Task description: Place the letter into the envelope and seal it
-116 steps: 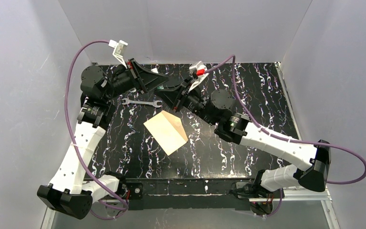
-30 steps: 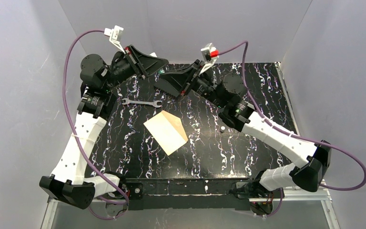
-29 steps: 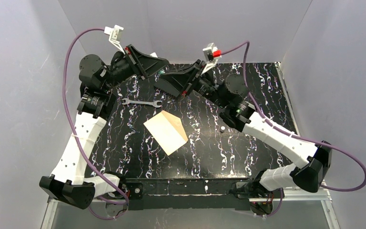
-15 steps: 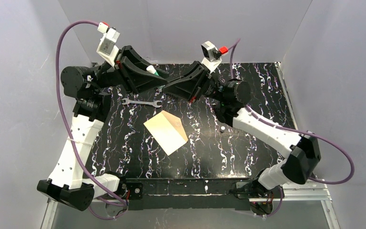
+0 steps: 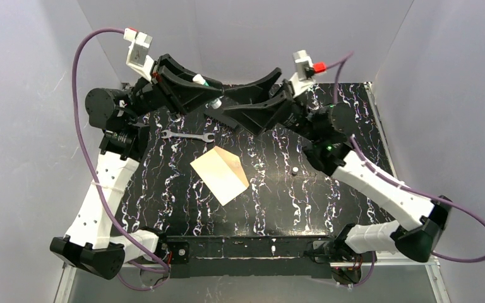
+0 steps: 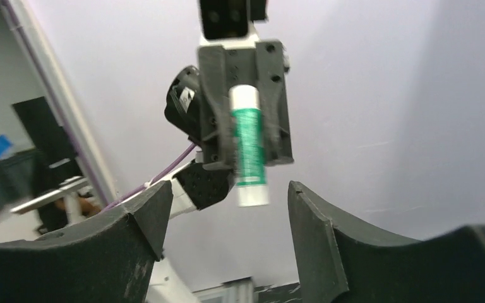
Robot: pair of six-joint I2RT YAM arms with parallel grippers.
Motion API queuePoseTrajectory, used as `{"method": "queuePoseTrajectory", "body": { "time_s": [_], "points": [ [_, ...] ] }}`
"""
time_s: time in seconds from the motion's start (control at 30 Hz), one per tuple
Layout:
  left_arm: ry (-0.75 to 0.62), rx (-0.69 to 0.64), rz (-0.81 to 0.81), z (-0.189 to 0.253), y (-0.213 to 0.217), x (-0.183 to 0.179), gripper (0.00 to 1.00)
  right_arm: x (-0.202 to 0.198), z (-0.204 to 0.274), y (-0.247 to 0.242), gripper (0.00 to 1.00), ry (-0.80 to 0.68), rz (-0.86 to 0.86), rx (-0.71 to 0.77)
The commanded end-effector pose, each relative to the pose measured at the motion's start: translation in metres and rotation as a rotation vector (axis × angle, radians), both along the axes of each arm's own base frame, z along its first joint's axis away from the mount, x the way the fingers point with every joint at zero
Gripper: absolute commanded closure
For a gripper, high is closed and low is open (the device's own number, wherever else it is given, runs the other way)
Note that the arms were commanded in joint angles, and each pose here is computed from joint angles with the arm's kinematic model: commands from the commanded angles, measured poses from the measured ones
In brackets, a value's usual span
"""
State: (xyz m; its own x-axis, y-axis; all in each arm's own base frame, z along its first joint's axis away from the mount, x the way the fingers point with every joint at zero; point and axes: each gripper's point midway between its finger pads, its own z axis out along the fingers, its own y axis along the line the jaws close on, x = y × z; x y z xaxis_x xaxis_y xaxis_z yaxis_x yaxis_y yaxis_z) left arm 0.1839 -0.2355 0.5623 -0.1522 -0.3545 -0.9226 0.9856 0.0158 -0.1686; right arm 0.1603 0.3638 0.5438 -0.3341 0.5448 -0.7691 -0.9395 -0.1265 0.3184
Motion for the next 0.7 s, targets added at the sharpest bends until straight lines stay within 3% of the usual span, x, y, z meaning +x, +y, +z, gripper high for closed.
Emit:
{"method": "queuePoseTrajectory", "body": {
  "time_s": [0.0, 0.13, 0.37, 0.47, 0.67],
  "points": [
    [0.18, -0.164, 0.154, 0.018, 0.009, 0.037, 1.0, 0.032, -0.005, -0.005, 0.24, -0.123, -0.288, -0.103],
    [0.432, -0.206, 0.171, 0.009, 0.008, 0.063, 1.0, 0.041, -0.015, 0.009, 0.24, -0.232, -0.425, -0.251],
    [0.903, -0.321, 0.138, -0.025, 0.009, 0.09, 1.0, 0.073, -0.002, -0.01, 0.24, -0.335, -0.746, -0.226],
    [0.93, -0.343, 0.142, -0.026, 0.011, 0.089, 1.0, 0.076, 0.002, -0.007, 0.3, -0.373, -0.781, -0.211],
    [0.95, -0.361, 0.148, -0.027, 0.014, 0.089, 1.0, 0.075, -0.002, -0.002, 0.55, -0.376, -0.792, -0.199]
  ]
}}
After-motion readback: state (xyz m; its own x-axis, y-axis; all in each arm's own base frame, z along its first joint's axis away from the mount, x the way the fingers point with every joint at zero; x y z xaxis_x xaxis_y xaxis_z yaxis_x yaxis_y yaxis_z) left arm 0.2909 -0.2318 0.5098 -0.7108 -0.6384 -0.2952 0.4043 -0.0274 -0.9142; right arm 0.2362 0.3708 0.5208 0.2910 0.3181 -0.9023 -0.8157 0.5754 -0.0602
